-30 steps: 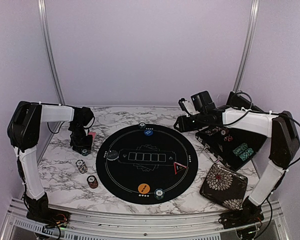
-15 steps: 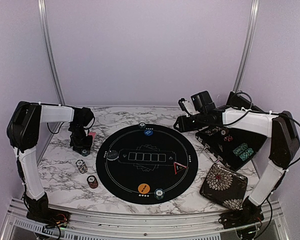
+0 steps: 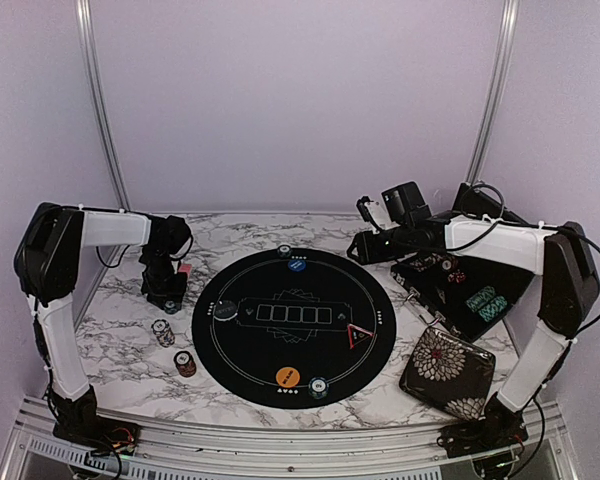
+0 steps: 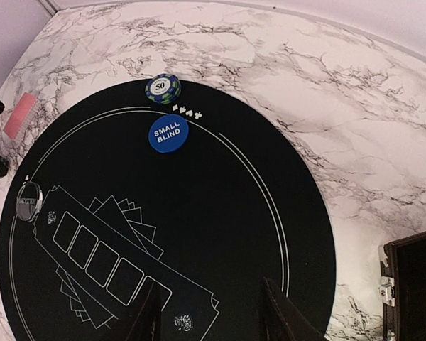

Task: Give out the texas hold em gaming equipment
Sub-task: Pick up the poker chip from the center of the board.

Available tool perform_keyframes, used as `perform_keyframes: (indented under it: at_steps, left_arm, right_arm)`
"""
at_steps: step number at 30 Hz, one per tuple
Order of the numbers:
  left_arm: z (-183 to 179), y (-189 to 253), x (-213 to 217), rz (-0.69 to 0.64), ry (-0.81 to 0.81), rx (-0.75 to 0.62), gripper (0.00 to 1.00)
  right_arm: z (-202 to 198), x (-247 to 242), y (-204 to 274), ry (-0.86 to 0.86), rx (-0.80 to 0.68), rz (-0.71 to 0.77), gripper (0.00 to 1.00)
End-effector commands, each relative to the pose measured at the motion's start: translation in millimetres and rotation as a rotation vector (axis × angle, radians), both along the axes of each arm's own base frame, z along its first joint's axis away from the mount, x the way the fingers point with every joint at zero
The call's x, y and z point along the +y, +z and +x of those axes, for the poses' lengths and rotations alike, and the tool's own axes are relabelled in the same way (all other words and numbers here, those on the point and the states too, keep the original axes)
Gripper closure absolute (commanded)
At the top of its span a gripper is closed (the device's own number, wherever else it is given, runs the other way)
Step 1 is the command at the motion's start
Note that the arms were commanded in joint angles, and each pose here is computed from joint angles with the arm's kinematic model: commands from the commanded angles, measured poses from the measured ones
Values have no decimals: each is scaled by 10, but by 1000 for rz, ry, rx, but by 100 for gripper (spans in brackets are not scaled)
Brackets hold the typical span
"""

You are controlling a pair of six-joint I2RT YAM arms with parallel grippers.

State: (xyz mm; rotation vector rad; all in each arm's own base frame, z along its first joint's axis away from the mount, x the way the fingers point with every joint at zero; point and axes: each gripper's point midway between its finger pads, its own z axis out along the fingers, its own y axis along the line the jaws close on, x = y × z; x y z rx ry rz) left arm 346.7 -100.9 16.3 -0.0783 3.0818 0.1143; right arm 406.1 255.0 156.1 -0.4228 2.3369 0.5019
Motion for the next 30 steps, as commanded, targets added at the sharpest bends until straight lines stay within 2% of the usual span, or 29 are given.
perform_keyframes:
  at_steps: [1,30]
  left_arm:
    - [-33,144,-46,2,-18,-12,61]
    - [243,246,-651,-20,-112,-35,61]
  right_arm:
    - [93,-2,148,-7,-33,18,56]
    - [84,-6,186,-5,-43,22,56]
